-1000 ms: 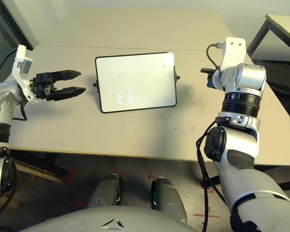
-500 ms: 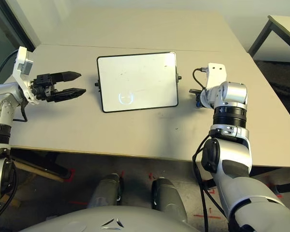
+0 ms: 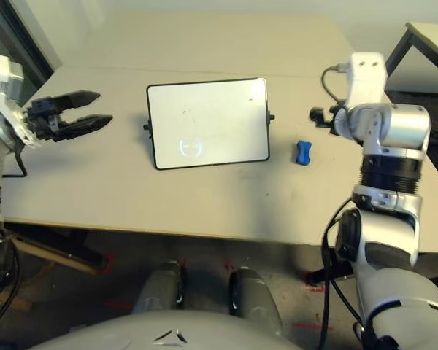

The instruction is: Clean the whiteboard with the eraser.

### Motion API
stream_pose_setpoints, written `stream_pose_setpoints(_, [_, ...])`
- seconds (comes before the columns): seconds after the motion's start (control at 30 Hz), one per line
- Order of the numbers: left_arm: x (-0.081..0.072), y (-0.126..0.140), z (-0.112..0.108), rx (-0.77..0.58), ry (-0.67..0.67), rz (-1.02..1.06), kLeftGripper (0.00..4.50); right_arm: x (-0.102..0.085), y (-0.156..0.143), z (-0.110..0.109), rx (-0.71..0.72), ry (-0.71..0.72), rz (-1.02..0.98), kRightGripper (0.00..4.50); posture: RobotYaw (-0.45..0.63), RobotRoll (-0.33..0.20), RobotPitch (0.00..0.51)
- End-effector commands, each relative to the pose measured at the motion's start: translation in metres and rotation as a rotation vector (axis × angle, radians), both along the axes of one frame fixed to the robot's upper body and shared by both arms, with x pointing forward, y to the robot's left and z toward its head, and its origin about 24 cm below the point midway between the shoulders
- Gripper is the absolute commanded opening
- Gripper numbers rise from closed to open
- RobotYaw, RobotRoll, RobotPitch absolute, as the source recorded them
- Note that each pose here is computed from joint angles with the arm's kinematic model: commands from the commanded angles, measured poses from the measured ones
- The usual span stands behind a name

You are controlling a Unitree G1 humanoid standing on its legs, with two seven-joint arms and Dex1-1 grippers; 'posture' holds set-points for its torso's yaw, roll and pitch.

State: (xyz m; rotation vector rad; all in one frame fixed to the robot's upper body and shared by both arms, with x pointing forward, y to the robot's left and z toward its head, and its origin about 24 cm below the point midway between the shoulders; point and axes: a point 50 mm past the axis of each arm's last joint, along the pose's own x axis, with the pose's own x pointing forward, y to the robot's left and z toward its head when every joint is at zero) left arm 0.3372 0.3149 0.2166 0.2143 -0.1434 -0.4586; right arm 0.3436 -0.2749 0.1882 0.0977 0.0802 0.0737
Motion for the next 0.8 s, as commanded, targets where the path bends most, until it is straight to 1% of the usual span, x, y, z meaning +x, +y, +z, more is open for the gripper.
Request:
stream_pose_setpoints(0.03, [0.01,0.014,-0.02,0.005,-0.035,0.317,4.5,-0.003,-0.021,-0.032,0.061,-0.049,-0.128,4.43,0.28,0.0,0.044])
stream_pose_setpoints(0.1, [0.013,0.017,-0.034,0.009,-0.016,0.422,4.5,-0.004,-0.026,-0.044,-0.011,-0.088,-0.178,4.43,0.28,0.0,0.044])
stream_pose_setpoints(0.17, [0.013,0.02,-0.055,0.003,0.022,0.51,4.5,-0.006,-0.035,-0.057,-0.062,-0.127,-0.313,4.43,0.27,0.0,0.041])
stream_pose_setpoints(0.2, [0.012,0.02,-0.063,0.01,0.019,0.556,4.5,-0.007,-0.039,-0.06,-0.086,-0.156,-0.371,4.43,0.27,0.0,0.036])
stream_pose_setpoints(0.27, [0.013,0.02,-0.071,-0.041,0.004,0.628,4.5,-0.009,-0.039,-0.067,-0.124,-0.193,-0.423,4.43,0.26,0.0,0.034])
stream_pose_setpoints(0.33, [0.013,0.02,-0.075,-0.094,-0.004,0.674,4.5,-0.01,-0.038,-0.077,-0.142,-0.194,-0.445,4.43,0.26,0.0,0.033])
stream_pose_setpoints(0.4, [0.013,0.021,-0.08,-0.113,-0.005,0.717,4.5,-0.009,-0.035,-0.086,-0.147,-0.189,-0.433,4.43,0.25,0.0,0.032])
stream_pose_setpoints(0.53, [0.011,0.024,-0.087,-0.151,0.013,0.766,4.5,-0.01,-0.041,-0.094,-0.131,-0.167,-0.474,4.43,0.25,0.0,0.034])
stream_pose_setpoints(0.63, [0.01,0.028,-0.089,-0.139,0.032,0.794,4.5,-0.011,-0.047,-0.097,-0.099,-0.16,-0.491,4.43,0.26,0.0,0.035])
stream_pose_setpoints(0.77, [0.011,0.03,-0.09,-0.117,0.048,0.812,4.5,-0.011,-0.048,-0.099,-0.106,-0.153,-0.484,4.43,0.26,0.0,0.037])
stream_pose_setpoints(0.8, [0.011,0.029,-0.09,-0.116,0.053,0.81,4.5,-0.011,-0.048,-0.1,-0.105,-0.154,-0.483,4.43,0.25,0.0,0.041])
